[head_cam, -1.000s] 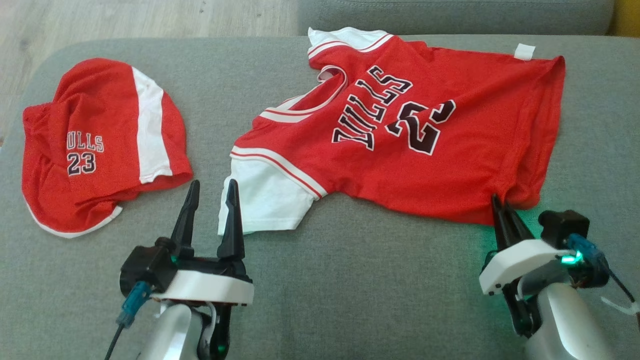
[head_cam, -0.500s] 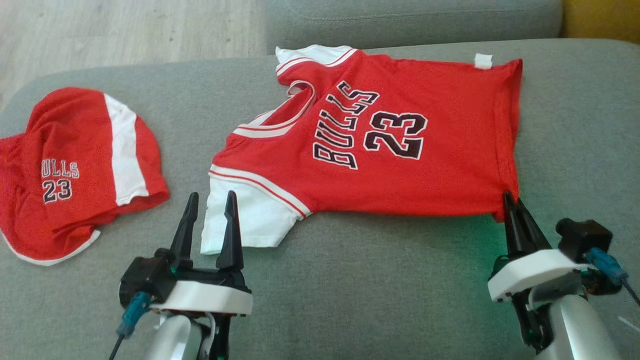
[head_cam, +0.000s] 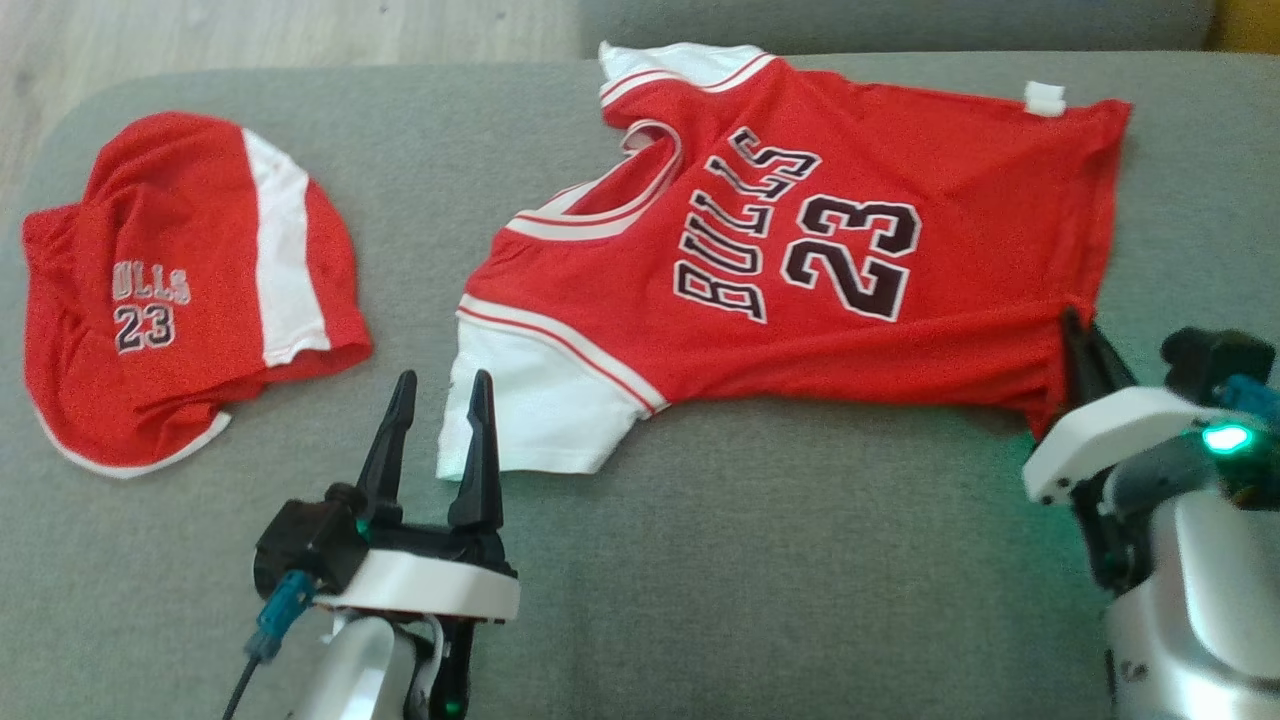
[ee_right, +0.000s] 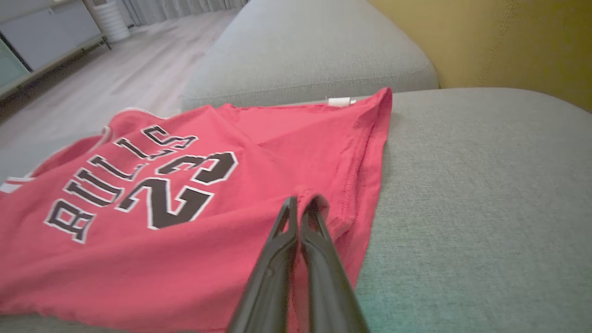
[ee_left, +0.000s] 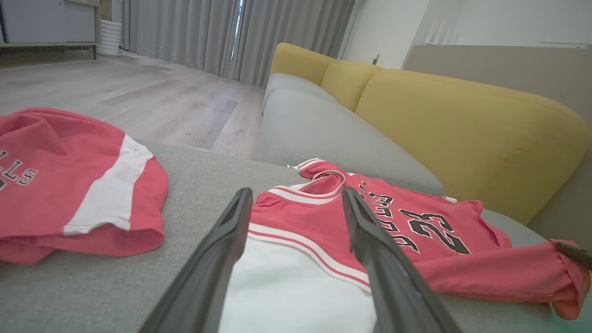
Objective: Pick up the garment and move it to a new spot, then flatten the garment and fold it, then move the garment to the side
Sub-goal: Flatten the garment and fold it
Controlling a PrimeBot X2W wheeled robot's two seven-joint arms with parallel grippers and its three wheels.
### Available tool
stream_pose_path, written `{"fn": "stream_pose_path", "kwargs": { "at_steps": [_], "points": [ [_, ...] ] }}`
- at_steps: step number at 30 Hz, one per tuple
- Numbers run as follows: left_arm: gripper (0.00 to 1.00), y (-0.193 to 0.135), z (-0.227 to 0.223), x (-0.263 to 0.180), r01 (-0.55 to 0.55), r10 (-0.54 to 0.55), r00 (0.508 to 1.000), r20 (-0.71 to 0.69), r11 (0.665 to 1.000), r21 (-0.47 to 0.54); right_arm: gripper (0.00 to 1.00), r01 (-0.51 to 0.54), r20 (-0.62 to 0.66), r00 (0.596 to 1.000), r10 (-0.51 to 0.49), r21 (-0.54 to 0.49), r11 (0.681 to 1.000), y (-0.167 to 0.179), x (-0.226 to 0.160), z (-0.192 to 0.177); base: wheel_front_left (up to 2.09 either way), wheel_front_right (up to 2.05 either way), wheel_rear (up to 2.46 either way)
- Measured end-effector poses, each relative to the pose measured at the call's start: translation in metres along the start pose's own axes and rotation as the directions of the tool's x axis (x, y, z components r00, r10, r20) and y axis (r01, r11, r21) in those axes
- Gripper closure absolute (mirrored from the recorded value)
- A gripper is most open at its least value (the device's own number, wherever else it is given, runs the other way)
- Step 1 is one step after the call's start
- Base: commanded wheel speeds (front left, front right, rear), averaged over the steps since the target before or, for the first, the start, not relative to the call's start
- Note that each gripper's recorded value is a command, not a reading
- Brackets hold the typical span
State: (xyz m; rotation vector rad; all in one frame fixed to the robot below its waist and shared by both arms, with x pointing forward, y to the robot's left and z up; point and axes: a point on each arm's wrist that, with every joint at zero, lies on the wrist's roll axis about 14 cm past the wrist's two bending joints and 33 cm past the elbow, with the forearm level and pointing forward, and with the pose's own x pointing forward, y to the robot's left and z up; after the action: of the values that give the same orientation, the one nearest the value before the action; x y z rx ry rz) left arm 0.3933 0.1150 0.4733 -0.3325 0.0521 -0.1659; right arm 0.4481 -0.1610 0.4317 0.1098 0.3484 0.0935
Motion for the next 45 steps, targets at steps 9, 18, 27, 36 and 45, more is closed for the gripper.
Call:
{"fn": "stream_pose_path", "kwargs": {
  "at_steps": [9,18,27,36,45],
  "points": [
    [0.0,0.018,0.0,-0.004,-0.054,0.054,0.999,-0.002,0.999,0.0,0.0,0.097,-0.168,0.978,-0.123,-0.154,0.983,-0.033,0.024,-0.029,0.0,0.0,0.0],
    [0.0,0.009,0.004,-0.002,-0.027,0.027,1.0,0.009,1.0,0.0,0.0,0.183,-0.12,0.971,-0.208,-0.193,0.964,-0.061,0.013,-0.018,0.0,0.0,0.0],
    [0.0,-0.012,0.011,0.003,0.03,-0.03,0.999,0.031,1.0,-0.001,0.0,0.193,0.155,0.973,-0.172,-0.135,0.972,-0.059,-0.022,0.027,0.0,0.0,0.0],
    [0.0,-0.023,0.018,0.005,0.059,-0.058,0.997,0.054,0.998,-0.002,0.0,0.165,0.299,0.942,-0.151,-0.021,0.986,-0.054,-0.067,0.031,0.0,0.0,0.0],
    [0.0,-0.025,0.01,0.0,0.062,-0.063,0.998,0.031,0.998,0.013,0.0,0.116,0.28,0.953,-0.112,0.002,0.993,-0.038,-0.08,0.009,0.0,0.0,0.0]
  ]
}}
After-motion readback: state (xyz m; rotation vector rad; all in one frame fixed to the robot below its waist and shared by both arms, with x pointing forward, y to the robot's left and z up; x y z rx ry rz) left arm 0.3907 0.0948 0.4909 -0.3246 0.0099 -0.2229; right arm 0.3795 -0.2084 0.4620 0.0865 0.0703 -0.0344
